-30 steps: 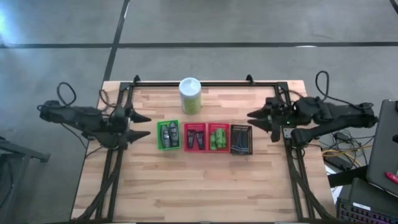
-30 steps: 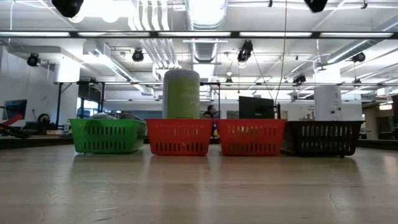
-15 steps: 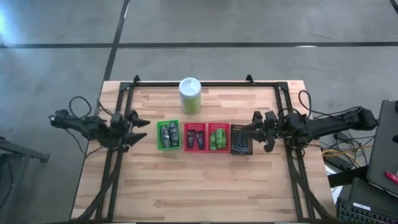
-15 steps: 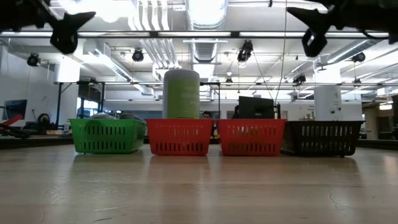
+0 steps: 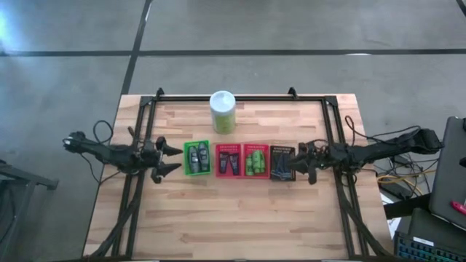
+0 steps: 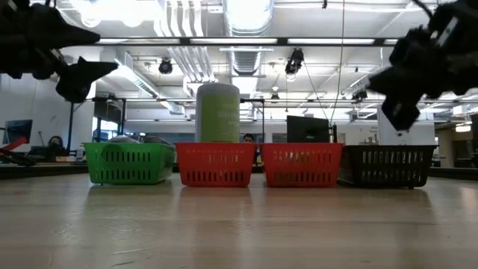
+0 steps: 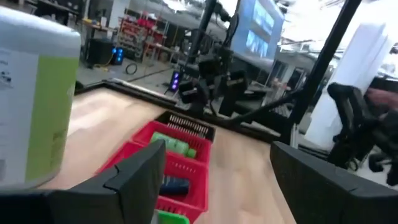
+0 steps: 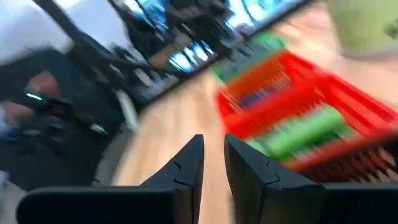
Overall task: Pick & Place Travel size toiletries
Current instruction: Return to Home Position
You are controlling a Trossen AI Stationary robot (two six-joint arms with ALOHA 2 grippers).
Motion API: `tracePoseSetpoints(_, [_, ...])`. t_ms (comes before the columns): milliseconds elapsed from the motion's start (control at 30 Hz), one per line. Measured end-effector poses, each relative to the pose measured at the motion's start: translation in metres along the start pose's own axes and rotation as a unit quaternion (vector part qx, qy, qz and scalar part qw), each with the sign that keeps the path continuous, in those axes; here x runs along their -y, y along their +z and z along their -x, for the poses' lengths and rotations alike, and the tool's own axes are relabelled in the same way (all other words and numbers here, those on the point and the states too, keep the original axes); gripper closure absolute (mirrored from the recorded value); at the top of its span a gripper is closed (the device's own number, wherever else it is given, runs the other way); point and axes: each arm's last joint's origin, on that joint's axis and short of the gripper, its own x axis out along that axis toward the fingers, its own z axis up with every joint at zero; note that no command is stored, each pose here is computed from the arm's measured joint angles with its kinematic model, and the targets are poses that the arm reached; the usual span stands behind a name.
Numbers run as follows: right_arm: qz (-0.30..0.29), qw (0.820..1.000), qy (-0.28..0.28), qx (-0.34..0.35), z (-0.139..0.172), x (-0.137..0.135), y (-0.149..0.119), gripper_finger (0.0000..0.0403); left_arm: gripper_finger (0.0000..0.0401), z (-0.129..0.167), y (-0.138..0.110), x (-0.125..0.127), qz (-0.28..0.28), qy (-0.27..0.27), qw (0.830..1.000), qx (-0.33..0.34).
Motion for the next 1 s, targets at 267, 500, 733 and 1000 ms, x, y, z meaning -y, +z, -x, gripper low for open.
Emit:
tracePoseSetpoints(267, [0.003,0.993,-0.068,-0.096,0.003,0.013,-0.018,0.0359,0.0108,-0.002,-0.002,0.000,-0.006,0.004,1.000,-0.013])
tracePoseSetpoints(500, [0.004,0.988,-0.093,-0.127,0.015,0.017,-0.023,0.0367,0.0108,-0.002,0.005,-0.010,0.002,0.038,0.999,0.027])
tracePoseSetpoints(733, [0.001,0.999,-0.021,-0.029,0.027,0.005,-0.005,0.0366,0.0108,-0.002,0.015,-0.040,-0.007,0.193,0.978,0.083])
tracePoseSetpoints(1000, [-0.002,0.997,0.046,0.065,0.041,-0.006,0.010,0.0346,0.0108,-0.001,0.016,-0.044,-0.007,0.224,0.970,0.094])
